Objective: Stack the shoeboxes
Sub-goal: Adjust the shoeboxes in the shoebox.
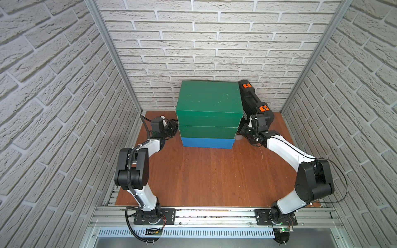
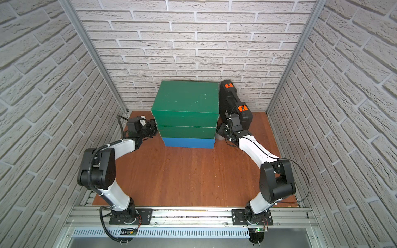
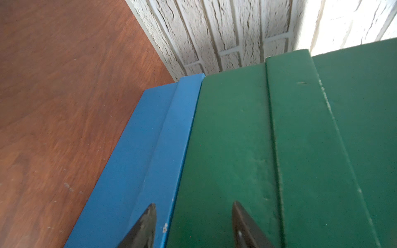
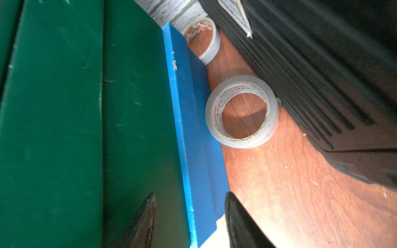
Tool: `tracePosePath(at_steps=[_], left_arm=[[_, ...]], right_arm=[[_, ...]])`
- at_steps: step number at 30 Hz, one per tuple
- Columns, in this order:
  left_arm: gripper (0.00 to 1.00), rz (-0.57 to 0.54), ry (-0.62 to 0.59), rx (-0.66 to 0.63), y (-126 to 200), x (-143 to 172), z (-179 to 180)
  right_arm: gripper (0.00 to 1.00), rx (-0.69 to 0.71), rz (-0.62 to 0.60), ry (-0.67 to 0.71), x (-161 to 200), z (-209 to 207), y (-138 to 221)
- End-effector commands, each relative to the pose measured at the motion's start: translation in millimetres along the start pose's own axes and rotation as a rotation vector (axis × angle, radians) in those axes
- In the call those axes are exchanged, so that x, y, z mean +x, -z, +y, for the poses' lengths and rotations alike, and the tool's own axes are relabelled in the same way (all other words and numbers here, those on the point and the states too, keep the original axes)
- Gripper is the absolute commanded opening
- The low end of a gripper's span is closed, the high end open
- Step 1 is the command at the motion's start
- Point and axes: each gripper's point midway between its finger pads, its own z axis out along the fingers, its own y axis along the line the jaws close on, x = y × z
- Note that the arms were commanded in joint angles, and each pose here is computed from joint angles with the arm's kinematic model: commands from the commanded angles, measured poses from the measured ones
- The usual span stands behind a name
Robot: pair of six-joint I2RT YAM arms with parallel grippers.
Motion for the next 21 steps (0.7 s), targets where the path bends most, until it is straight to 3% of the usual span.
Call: tracePosePath(at_steps=[1,8,15,21], left_arm=[[0.6,0.051,-0.078,0.103,11,11,-34],[0.74,0.022,-0.073,0.075,18,-6,-27],[0.76,-0.018,-0.048,0.042,30,-17,-11],[0.78,-0.013,-0.066,0.04,50,4,-2]], right_arm=[[0.54,-0.073,0.013,0.036,9,30,13],[0.57,-0.008,-0.06,0.049,-5,18,43],[0.58,0.035,-0.097,0.048,-3,0,68],[0.58,0.004,-0.109,0.063,13,-8,92]])
